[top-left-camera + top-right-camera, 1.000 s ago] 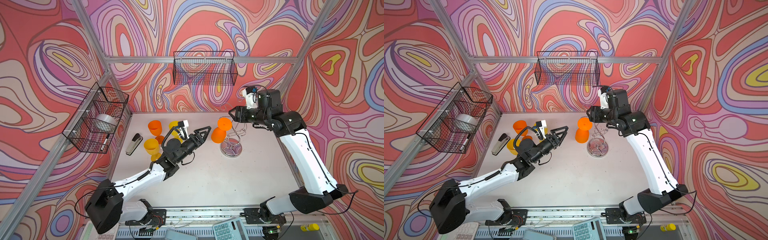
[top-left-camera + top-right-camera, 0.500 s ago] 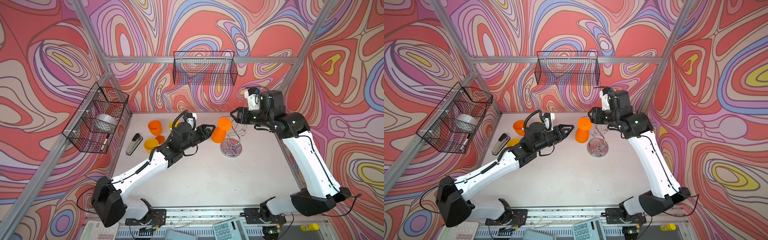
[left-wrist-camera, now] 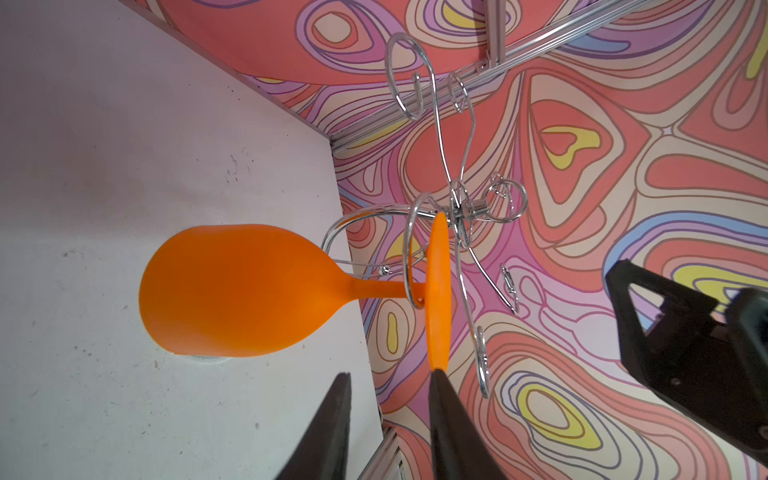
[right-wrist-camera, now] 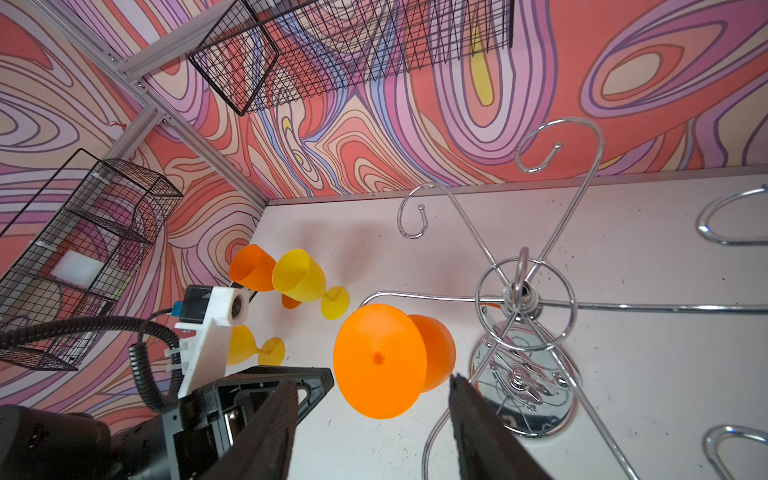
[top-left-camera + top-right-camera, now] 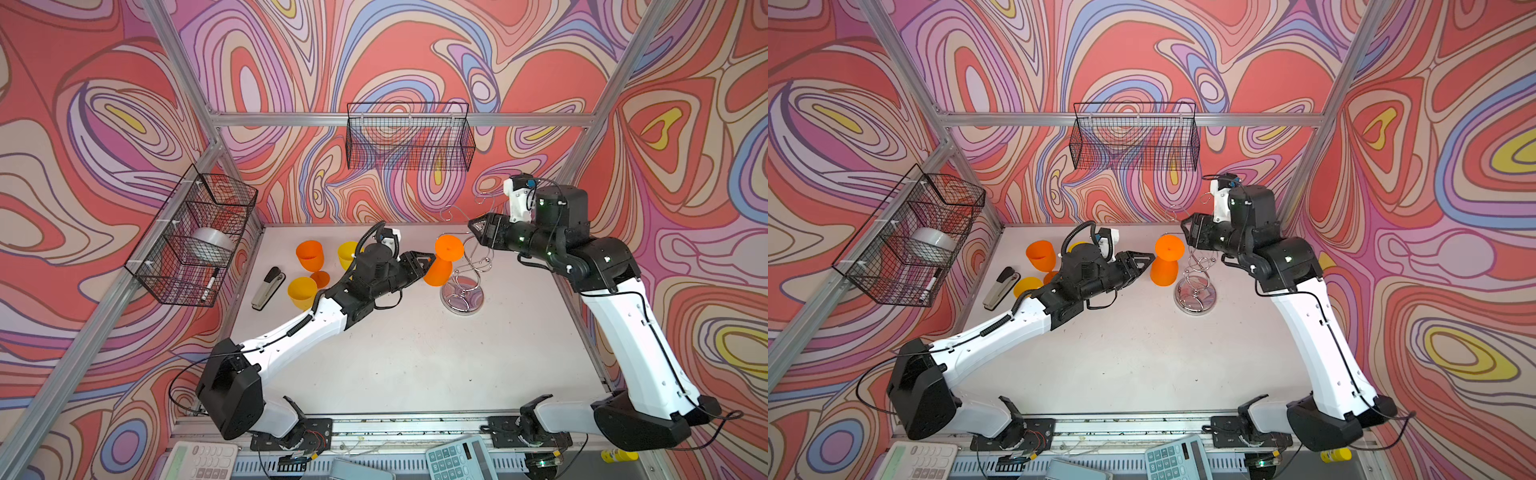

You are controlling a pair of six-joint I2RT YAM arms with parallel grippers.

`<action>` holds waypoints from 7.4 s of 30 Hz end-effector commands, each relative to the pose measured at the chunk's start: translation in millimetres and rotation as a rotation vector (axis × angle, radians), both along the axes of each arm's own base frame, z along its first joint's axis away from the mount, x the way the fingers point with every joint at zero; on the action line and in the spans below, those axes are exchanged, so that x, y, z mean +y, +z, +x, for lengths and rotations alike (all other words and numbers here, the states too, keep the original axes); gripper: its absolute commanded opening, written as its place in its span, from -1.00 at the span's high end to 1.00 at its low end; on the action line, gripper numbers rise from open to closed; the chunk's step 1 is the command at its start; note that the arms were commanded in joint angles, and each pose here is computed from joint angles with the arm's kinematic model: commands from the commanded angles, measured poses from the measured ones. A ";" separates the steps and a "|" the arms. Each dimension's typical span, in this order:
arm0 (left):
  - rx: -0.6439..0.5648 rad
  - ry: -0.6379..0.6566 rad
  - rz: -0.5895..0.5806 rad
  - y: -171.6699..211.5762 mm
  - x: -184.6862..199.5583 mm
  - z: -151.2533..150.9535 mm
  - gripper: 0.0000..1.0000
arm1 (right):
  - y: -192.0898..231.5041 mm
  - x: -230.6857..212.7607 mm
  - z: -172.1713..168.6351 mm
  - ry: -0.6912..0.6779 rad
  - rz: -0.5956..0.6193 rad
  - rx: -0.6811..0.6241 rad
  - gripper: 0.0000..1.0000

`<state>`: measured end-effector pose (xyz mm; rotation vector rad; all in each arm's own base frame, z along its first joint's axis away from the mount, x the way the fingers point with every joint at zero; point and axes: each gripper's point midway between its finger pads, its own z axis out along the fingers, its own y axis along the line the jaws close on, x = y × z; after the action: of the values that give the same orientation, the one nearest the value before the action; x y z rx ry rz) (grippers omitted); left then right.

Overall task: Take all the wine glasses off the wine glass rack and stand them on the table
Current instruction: 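Reach the open left gripper to the orange glass foot on the rack, then close the left gripper on the rim of the orange glass foot, then slide the orange glass off the rack hook with the left gripper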

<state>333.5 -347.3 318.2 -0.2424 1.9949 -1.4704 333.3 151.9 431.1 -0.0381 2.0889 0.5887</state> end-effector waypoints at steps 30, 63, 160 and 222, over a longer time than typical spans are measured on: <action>-0.052 -0.039 -0.123 28.1 -27.9 6.2 0.43 | 2.0 -1.4 -2.3 0.001 0.001 -0.036 -0.23; -0.031 0.006 -0.253 47.0 -20.8 7.1 1.00 | -2.5 -2.4 0.3 -0.004 -0.015 -0.037 -0.24; 0.055 0.150 -0.219 83.0 -9.9 37.6 1.00 | 5.8 -8.1 -6.3 -0.018 -0.012 -0.070 -0.25; 0.111 0.046 -0.315 82.3 -4.1 -11.5 1.00 | 1.1 -15.3 -8.8 -0.043 -0.040 -0.069 -0.25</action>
<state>332.8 -360.8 382.1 -0.5123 1.8765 -1.7140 329.2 139.4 434.6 -0.0384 2.0222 0.5228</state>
